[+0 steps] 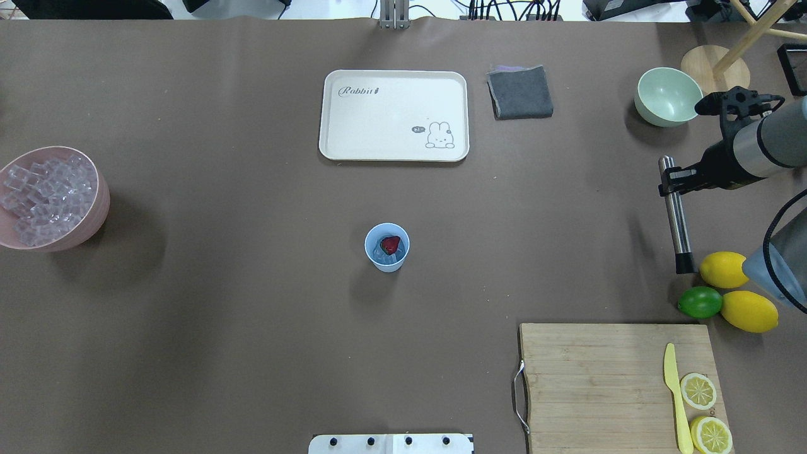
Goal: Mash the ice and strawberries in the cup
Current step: 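Lay the muddler down on the table and open the right gripper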
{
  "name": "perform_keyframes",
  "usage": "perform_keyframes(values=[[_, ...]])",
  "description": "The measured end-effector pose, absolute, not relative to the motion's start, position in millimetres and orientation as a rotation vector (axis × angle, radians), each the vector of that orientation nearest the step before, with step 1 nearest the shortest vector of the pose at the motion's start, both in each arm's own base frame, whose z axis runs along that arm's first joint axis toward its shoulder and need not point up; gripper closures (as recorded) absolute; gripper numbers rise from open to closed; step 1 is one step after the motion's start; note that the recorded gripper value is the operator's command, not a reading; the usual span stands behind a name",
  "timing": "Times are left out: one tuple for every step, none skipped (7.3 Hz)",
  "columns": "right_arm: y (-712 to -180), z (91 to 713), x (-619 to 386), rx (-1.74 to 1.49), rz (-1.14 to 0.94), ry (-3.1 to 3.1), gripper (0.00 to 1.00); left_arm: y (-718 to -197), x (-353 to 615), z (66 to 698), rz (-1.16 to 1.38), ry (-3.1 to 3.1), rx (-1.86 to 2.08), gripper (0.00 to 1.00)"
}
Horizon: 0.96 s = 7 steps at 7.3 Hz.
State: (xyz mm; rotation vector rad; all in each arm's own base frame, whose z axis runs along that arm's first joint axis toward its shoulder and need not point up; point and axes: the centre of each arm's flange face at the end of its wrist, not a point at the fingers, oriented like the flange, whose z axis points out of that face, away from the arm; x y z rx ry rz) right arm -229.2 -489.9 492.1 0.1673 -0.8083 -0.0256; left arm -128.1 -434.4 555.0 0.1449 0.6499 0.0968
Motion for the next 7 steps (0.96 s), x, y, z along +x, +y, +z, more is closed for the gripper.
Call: perform_keyframes(values=[[-495, 500, -231, 0.133, -0.033, -0.792, 1.0, -435, -128, 554, 0.097, 0.649, 0.146, 0.03], [-508, 507, -239, 0.11, -0.032, -0.779, 1.0, -435, -128, 554, 0.097, 0.649, 0.146, 0.03], [-528, 513, -249, 0.089, -0.025, -0.771, 1.0, -434, -128, 553, 0.098, 0.648, 0.148, 0.03], [-543, 520, -254, 0.065, -0.017, -0.769, 1.0, -432, -129, 550, 0.098, 0.647, 0.154, 0.03], [-552, 532, -255, 0.044, -0.028, -0.766, 1.0, -431, -129, 547, 0.098, 0.645, 0.16, 0.03], [-555, 545, -255, 0.033, -0.052, -0.758, 1.0, -430, -130, 545, 0.097, 0.644, 0.165, 0.03], [-557, 553, -255, 0.026, -0.068, -0.751, 1.0, -430, -130, 544, 0.097, 0.643, 0.166, 0.03]])
